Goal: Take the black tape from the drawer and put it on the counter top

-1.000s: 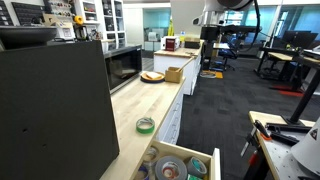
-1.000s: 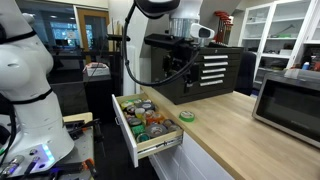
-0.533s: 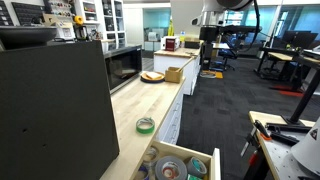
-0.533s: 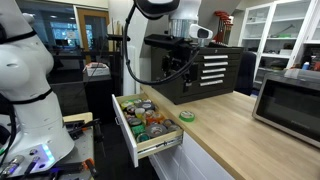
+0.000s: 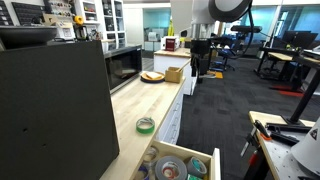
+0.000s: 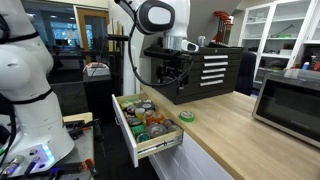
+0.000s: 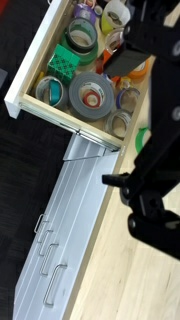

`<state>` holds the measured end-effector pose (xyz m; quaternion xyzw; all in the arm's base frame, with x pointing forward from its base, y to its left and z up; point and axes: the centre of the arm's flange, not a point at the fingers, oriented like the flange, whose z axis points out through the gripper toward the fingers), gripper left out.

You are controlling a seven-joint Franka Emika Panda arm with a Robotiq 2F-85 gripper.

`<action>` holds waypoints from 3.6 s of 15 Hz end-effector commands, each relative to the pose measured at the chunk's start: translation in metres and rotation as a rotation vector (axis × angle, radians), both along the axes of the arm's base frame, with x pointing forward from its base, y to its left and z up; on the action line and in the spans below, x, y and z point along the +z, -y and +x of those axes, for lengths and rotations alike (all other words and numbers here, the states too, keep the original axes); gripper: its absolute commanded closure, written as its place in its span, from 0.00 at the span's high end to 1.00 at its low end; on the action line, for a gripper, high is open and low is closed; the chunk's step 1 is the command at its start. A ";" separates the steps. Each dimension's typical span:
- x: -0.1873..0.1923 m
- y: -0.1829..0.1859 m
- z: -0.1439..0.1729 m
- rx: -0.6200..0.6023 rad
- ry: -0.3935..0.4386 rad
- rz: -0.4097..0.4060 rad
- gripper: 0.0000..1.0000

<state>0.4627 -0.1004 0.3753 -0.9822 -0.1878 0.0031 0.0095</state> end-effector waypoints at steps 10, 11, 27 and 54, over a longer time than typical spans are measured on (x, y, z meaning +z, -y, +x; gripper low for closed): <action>-0.046 -0.065 0.011 0.170 -0.068 -0.043 1.00; -0.046 -0.065 0.011 0.170 -0.068 -0.043 1.00; -0.100 -0.215 -0.013 0.354 0.022 -0.121 1.00; -0.193 -0.328 -0.006 0.353 0.108 -0.061 1.00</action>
